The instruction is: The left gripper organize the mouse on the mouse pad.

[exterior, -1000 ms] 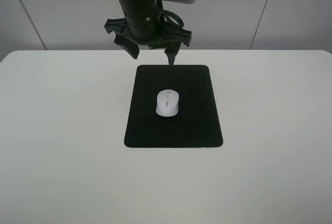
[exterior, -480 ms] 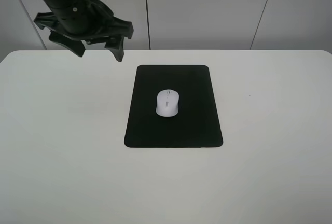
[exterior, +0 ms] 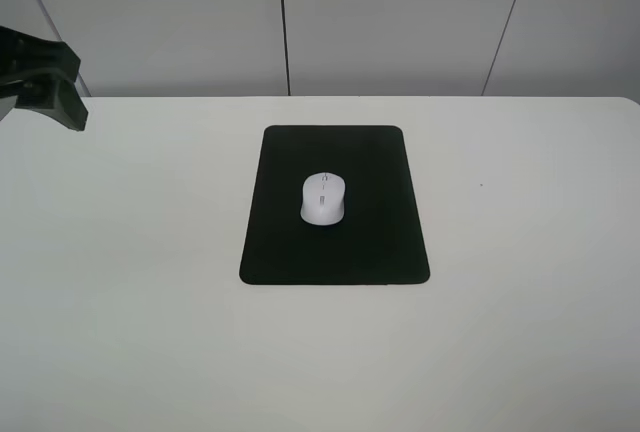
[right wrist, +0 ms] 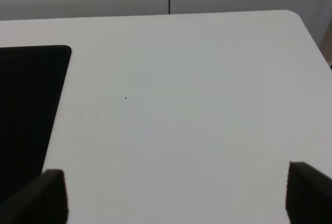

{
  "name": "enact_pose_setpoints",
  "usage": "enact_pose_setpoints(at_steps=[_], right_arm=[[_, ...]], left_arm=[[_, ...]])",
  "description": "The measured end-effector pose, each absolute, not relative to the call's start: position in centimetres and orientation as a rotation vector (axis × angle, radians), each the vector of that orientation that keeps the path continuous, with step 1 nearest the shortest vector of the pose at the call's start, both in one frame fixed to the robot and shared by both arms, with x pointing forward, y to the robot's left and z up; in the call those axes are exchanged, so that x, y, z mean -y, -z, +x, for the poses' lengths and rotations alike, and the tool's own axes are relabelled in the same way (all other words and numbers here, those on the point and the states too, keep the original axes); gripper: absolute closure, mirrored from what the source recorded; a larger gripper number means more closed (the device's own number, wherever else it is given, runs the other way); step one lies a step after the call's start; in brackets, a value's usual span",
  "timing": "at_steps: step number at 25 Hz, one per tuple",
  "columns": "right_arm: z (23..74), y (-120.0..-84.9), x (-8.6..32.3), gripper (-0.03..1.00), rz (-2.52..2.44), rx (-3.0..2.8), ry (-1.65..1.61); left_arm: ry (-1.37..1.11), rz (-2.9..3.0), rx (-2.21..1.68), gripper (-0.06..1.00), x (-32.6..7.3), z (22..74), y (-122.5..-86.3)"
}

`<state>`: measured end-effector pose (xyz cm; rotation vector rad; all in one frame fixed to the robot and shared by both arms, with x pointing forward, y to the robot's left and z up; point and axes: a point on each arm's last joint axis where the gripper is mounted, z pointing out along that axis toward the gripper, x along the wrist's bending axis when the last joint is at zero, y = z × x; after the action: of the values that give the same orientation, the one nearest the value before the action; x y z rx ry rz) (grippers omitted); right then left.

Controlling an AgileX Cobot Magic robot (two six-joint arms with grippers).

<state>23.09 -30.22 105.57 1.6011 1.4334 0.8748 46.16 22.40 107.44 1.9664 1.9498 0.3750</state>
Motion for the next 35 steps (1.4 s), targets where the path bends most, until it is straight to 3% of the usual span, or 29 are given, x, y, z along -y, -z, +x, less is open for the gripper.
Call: enact_pose_setpoints(at_steps=[7, 16, 35], right_arm=[[23.1, -105.6, 30.2, 0.14, 1.601, -1.433, -0.875], [23.1, -105.6, 30.2, 0.14, 1.601, -1.433, -0.875], [23.1, -105.6, 30.2, 0.14, 1.601, -1.433, -0.875]], left_arm=[[-0.455, 1.852, -1.824, 0.16, -25.0, 39.5, -109.1], [-0.59, 1.747, -1.598, 0.16, -27.7, 32.5, -108.8], [-0.679, 1.729, -1.398, 0.16, -29.0, 28.3, -108.2]])
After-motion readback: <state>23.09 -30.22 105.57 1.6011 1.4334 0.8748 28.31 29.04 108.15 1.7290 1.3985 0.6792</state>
